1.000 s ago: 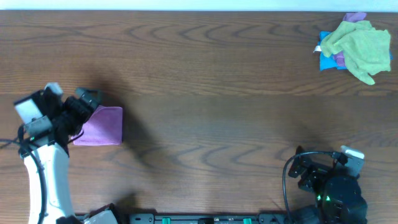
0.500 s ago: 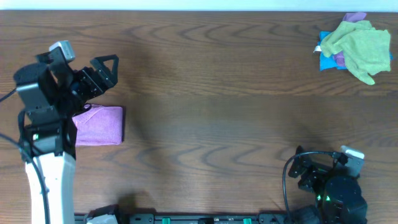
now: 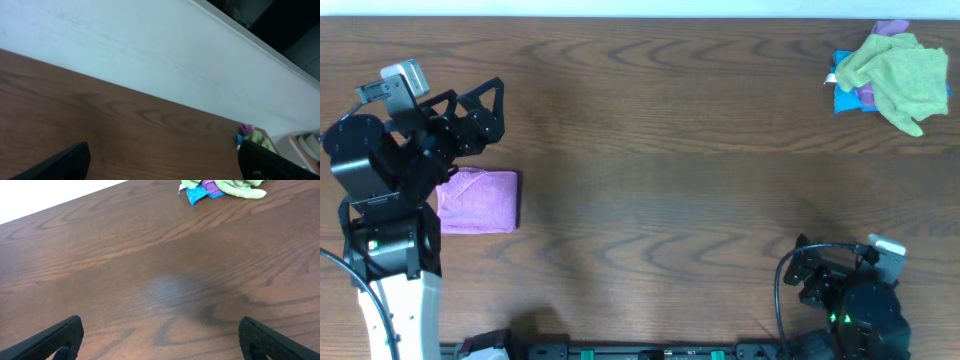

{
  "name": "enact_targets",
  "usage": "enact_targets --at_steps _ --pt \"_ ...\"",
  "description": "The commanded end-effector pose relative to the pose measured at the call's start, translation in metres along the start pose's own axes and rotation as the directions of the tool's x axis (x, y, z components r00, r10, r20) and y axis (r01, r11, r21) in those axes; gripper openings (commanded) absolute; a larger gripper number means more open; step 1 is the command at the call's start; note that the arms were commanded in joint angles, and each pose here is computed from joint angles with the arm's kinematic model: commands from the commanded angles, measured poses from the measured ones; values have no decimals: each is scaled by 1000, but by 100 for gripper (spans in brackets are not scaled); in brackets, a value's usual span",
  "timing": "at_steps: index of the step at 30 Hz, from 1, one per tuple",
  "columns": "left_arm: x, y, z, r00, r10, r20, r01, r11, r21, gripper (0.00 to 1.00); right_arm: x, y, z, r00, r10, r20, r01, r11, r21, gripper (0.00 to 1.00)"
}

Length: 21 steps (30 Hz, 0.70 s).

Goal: Fold the cloth

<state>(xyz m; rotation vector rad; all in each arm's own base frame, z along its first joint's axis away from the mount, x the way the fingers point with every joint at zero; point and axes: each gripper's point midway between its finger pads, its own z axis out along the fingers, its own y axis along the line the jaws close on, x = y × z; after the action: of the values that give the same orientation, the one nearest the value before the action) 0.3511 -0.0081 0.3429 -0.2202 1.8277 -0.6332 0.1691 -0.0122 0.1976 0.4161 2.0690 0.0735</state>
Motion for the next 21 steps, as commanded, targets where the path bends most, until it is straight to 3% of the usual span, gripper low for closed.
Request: enact_targets --at_steps 1,7,13,21 --pt "-11 -17 -12 994 102 42 -103 995 20 96 -1 -3 0 1000 13 7 -13 1000 17 99" --pt "3 -20 -26 964 259 66 -256 965 -49 95 -1 -3 0 1000 13 7 -13 1000 17 99" --pt "45 1 -45 949 306 80 -282 934 -220 96 -1 -3 0 1000 13 7 -13 1000 17 99" --pt "106 25 -72 927 371 50 -349 904 -246 96 -1 -3 0 1000 13 8 -13 1000 16 99"
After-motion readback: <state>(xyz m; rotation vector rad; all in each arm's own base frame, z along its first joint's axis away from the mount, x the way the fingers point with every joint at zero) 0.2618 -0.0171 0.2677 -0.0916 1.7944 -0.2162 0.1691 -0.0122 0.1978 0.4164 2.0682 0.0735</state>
